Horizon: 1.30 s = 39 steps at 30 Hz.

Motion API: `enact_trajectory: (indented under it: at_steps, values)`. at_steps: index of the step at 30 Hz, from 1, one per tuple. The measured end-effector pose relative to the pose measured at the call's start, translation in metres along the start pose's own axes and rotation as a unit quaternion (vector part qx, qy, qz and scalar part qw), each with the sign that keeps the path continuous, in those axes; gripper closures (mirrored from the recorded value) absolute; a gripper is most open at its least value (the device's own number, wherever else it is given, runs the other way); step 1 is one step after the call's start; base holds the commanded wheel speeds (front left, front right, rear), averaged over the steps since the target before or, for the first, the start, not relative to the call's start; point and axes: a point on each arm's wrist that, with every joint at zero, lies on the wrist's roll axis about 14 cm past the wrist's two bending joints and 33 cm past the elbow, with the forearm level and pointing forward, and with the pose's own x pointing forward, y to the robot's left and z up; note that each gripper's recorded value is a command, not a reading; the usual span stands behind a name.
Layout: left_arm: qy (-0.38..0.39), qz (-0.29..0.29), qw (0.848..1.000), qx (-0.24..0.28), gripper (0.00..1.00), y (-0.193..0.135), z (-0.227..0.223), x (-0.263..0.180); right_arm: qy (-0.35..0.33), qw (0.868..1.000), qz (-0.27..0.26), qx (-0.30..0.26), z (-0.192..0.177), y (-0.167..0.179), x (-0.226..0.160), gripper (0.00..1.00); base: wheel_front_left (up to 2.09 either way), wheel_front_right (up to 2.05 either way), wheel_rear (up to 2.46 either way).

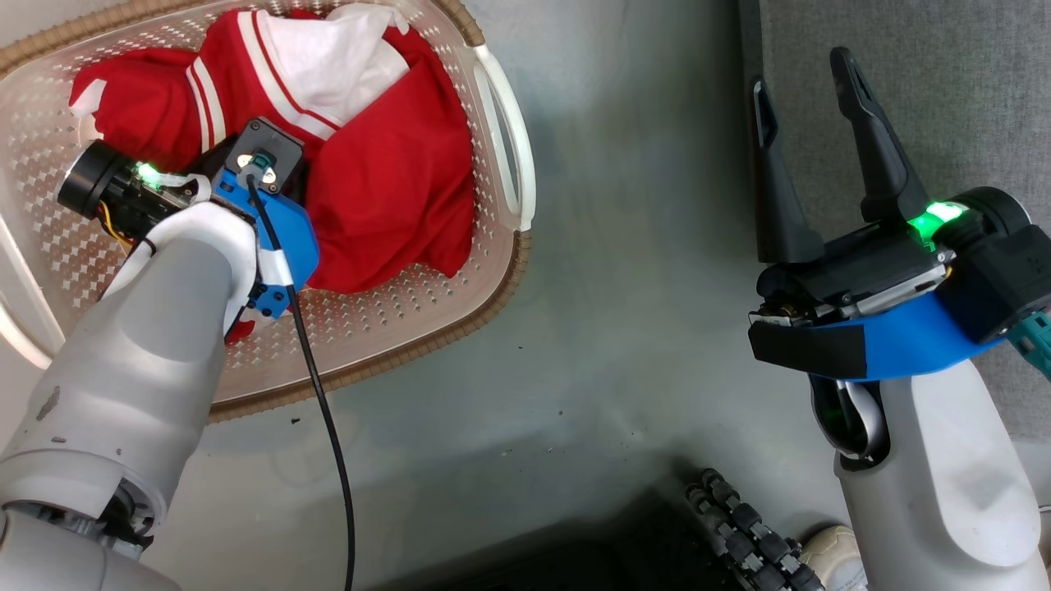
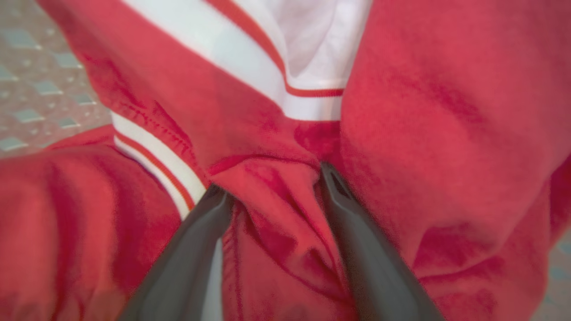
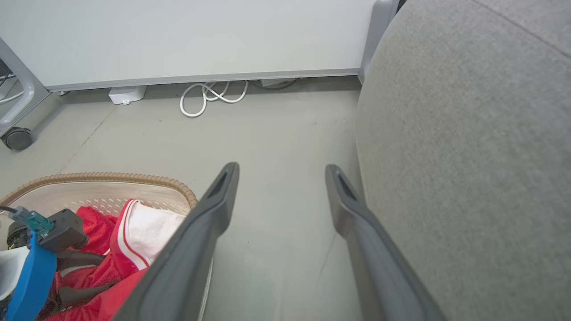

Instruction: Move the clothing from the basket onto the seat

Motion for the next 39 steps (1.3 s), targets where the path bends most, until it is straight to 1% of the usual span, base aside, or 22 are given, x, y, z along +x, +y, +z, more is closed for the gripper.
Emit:
enact_trajectory:
  at_steps: [1, 2, 10, 16, 23, 27, 31, 33, 35, 39]
  values:
    - [0.006, -0.002, 1.0, 0.004, 0.84, -0.001, -0.002, 0.001, 0.001, 1.0, 0.0, 0.0, -0.001, 0.0, 0.0, 0.0, 0.0, 0.0, 0.0]
    - [0.008, -0.002, 1.0, 0.007, 1.0, 0.0, -0.003, 0.001, 0.001, 1.0, 0.0, 0.0, -0.001, 0.0, 0.0, 0.0, 0.0, 0.0, 0.0]
    - [-0.006, 0.0, 1.0, 0.011, 1.0, -0.001, 0.008, -0.005, -0.008, 1.0, 0.002, 0.002, 0.005, 0.002, 0.001, 0.0, 0.0, 0.0, 0.0]
    - [-0.07, 0.003, 0.998, 0.005, 1.0, -0.005, 0.041, -0.019, -0.02, 1.0, 0.007, -0.001, 0.016, 0.006, 0.004, 0.0, 0.0, 0.0, 0.0]
    - [-0.14, 0.019, 0.99, -0.022, 1.0, -0.005, 0.08, -0.052, -0.041, 0.999, 0.023, -0.004, 0.037, 0.02, 0.004, 0.0, 0.0, 0.0, 0.0]
    - [-0.178, 0.03, 0.983, -0.034, 1.0, -0.005, 0.102, -0.078, -0.055, 0.998, 0.031, -0.004, 0.053, 0.029, 0.0, 0.0, 0.0, 0.0, 0.0]
    - [-0.235, 0.039, 0.971, -0.037, 1.0, -0.005, 0.136, -0.109, -0.069, 0.997, 0.039, -0.003, 0.068, 0.036, -0.005, 0.0, 0.0, 0.0, 0.0]
    - [-0.254, 0.046, 0.966, -0.024, 1.0, -0.005, 0.146, -0.125, -0.075, 0.996, 0.042, -0.002, 0.075, 0.04, -0.009, 0.0, 0.0, 0.0, 0.0]
    - [-0.276, 0.053, 0.959, -0.032, 1.0, -0.006, 0.155, -0.142, -0.082, 0.996, 0.045, -0.002, 0.083, 0.044, -0.013, 0.0, 0.0, 0.0, 0.0]
    - [-0.318, 0.07, 0.945, -0.03, 1.0, -0.008, 0.175, -0.176, -0.097, 0.994, 0.05, 0.0, 0.1, 0.049, -0.022, 0.0, 0.0, 0.0, 0.0]
